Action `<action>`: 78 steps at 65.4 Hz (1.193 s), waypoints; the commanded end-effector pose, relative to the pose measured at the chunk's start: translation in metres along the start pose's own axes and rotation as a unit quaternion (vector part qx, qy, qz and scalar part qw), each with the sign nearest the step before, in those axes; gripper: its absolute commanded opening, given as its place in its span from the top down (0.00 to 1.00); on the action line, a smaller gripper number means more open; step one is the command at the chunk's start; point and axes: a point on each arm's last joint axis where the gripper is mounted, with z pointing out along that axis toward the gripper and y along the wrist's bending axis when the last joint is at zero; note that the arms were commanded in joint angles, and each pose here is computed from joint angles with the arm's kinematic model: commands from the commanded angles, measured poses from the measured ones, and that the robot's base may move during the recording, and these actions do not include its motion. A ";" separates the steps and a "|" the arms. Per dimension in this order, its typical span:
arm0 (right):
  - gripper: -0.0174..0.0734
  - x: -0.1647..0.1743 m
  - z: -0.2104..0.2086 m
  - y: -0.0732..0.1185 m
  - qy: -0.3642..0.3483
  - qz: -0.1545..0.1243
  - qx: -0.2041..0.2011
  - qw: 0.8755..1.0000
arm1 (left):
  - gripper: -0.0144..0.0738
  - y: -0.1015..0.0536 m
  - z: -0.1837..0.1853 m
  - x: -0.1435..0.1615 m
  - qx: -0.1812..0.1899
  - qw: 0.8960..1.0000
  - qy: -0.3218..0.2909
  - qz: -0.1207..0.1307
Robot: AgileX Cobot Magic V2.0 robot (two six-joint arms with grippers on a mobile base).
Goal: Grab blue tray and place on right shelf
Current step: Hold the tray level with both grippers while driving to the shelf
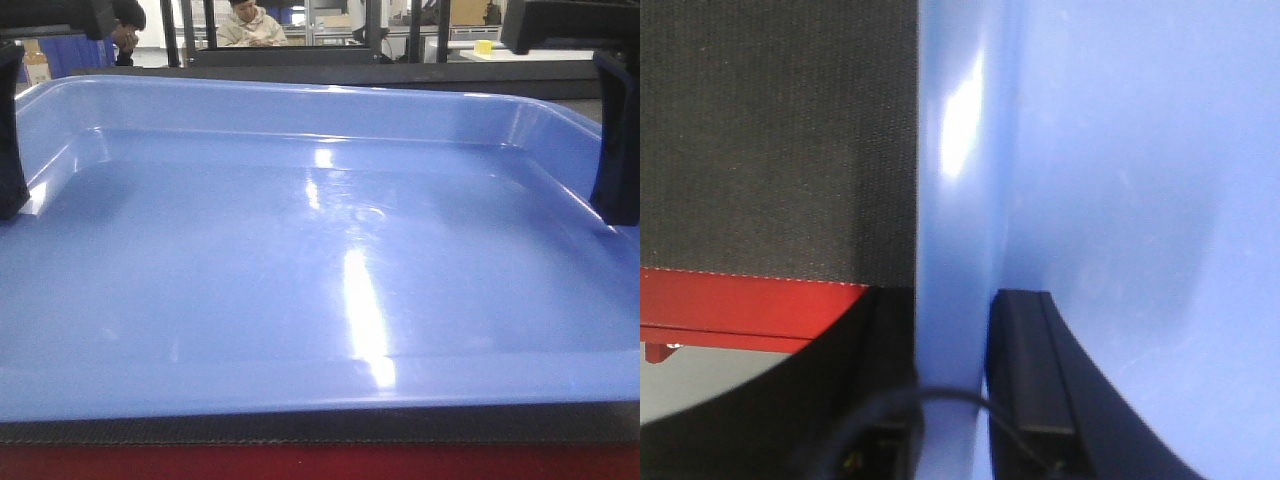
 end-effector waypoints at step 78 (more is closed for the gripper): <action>0.63 -0.004 -0.017 0.008 -0.040 0.010 -0.052 0.998 | 0.79 -0.008 -0.015 0.002 0.053 0.998 -0.009 -0.017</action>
